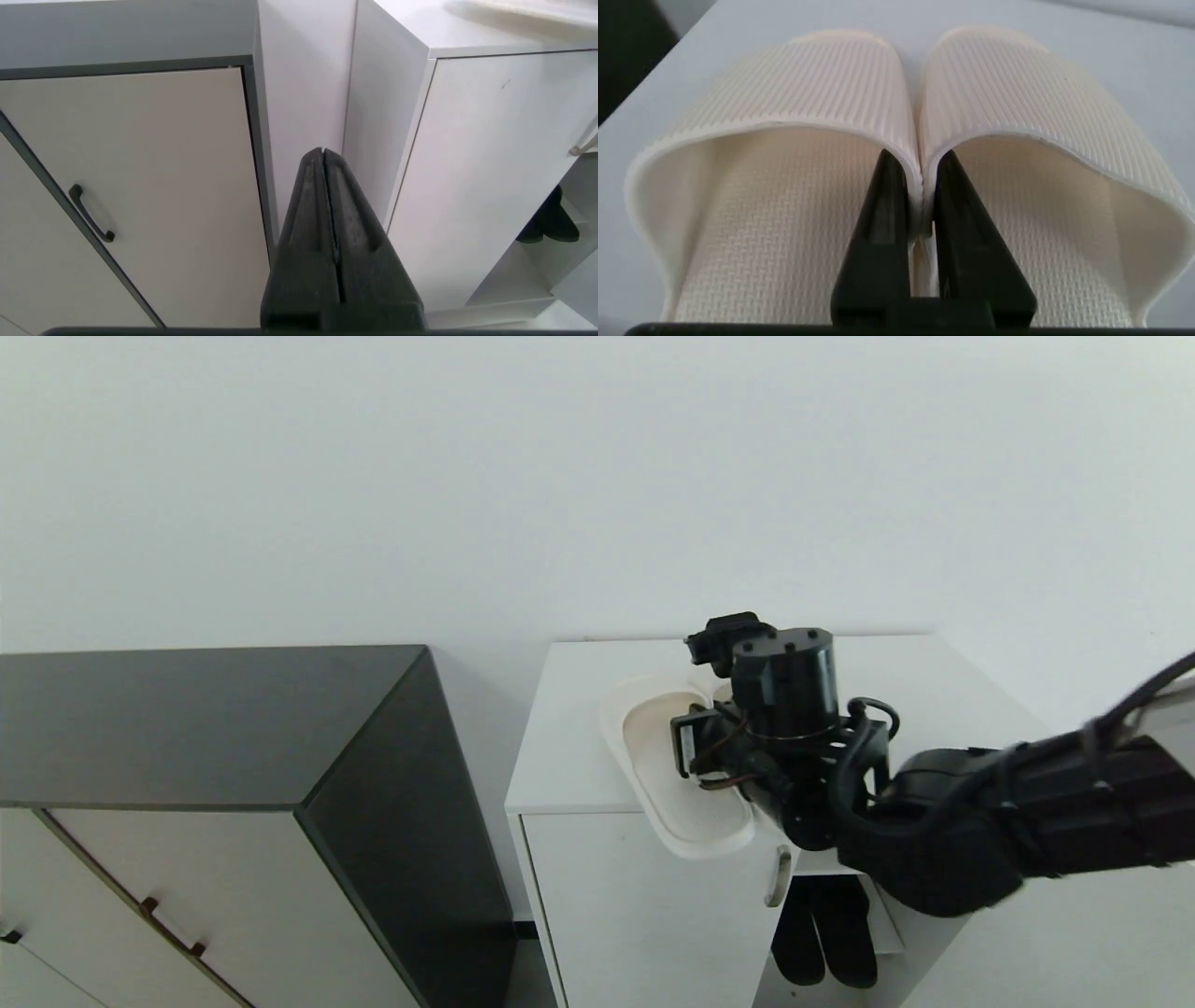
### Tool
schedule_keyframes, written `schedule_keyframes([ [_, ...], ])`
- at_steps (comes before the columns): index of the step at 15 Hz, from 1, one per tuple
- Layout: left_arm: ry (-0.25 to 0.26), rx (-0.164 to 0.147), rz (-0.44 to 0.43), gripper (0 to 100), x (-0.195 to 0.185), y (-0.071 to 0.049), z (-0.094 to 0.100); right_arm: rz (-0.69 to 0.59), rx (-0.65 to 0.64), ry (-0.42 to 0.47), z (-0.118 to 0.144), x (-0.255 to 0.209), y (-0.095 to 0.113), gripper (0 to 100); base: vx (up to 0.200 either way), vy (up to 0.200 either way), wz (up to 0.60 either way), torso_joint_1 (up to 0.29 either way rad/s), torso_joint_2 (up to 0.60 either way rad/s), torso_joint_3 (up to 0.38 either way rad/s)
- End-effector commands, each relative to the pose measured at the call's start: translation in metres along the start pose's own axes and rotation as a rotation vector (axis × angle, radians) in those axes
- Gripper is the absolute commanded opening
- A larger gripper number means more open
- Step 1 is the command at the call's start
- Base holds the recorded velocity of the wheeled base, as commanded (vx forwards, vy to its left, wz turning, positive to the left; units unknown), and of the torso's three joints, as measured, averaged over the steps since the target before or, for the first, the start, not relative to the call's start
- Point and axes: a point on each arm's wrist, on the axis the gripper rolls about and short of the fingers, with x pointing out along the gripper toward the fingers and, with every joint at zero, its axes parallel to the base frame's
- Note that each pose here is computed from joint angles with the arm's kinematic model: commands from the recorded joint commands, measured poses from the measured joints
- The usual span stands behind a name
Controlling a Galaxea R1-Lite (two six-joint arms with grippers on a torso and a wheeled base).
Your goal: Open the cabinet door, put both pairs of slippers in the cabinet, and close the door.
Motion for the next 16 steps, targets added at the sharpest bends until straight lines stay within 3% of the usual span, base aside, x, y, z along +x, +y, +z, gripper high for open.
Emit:
schedule_keyframes([
  [1, 0.001, 0.000, 0.000, 0, 0.000, 0.000, 0.000, 0.133, 0.006, -0.021, 0.008, -0.076, -0.027, 0, 0.000, 0.000, 0.00, 0.000, 0.00, 0.000],
  [4, 0.001, 0.000, -0.001, 0, 0.000, 0.000, 0.000, 0.224, -0.013, 0.023, -0.011, -0.114, -0.051, 0, 0.000, 0.000, 0.00, 0.000, 0.00, 0.000],
  [10, 0.001, -0.012, 0.003, 0, 0.000, 0.000, 0.000, 0.221, -0.025, 0.043, -0.018, -0.113, -0.051, 0, 0.000, 0.000, 0.00, 0.000, 0.00, 0.000],
  [16, 0.000, -0.020, 0.003, 0, 0.000, 0.000, 0.000, 0.219, -0.029, 0.041, -0.018, -0.114, -0.051, 0, -0.200, 0.000, 0.00, 0.006, 0.00, 0.000],
])
